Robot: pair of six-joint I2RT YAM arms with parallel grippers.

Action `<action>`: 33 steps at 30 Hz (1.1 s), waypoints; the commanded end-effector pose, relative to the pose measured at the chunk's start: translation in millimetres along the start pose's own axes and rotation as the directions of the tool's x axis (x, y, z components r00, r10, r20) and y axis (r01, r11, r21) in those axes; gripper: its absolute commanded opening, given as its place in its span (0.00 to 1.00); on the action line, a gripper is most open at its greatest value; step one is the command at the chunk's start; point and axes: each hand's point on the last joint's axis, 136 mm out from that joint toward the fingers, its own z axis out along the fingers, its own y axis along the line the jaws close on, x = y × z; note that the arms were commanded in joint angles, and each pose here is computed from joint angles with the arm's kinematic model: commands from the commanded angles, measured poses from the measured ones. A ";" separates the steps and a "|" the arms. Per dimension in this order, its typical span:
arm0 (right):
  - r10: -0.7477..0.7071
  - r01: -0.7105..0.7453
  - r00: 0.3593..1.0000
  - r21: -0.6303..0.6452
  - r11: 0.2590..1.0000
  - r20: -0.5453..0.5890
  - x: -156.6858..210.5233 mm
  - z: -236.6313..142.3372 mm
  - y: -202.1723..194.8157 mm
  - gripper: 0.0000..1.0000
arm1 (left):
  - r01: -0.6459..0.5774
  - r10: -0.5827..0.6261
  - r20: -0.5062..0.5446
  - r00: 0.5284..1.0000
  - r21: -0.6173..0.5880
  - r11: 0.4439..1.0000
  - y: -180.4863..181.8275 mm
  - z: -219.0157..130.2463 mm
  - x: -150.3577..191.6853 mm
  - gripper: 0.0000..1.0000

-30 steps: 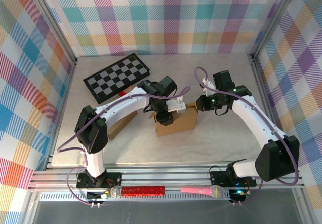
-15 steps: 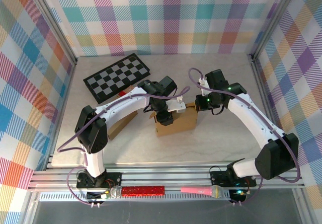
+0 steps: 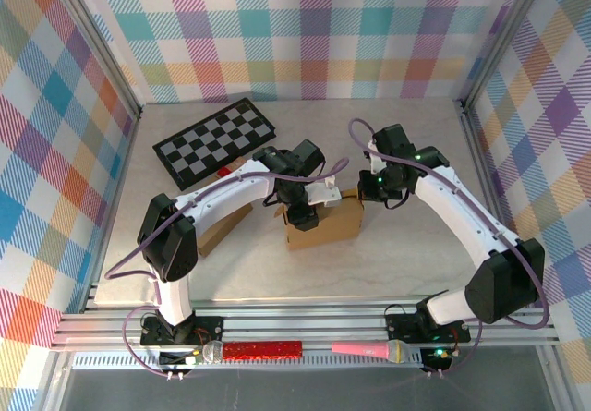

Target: Fold the paper box

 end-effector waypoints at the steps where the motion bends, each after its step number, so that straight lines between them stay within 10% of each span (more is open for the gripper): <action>1: 0.042 -0.040 0.998 0.042 0.998 -0.037 8.9 -1.4 -6.2 0.00 | 0.030 -0.030 -0.019 0.999 -0.008 1.000 4.0 -3.4 2.7 0.43; 33: -0.100 0.093 0.988 0.066 0.993 0.115 37.3 11.9 -10.2 0.00 | 0.189 -0.183 0.137 0.974 -0.036 0.981 12.5 -25.0 -10.8 0.57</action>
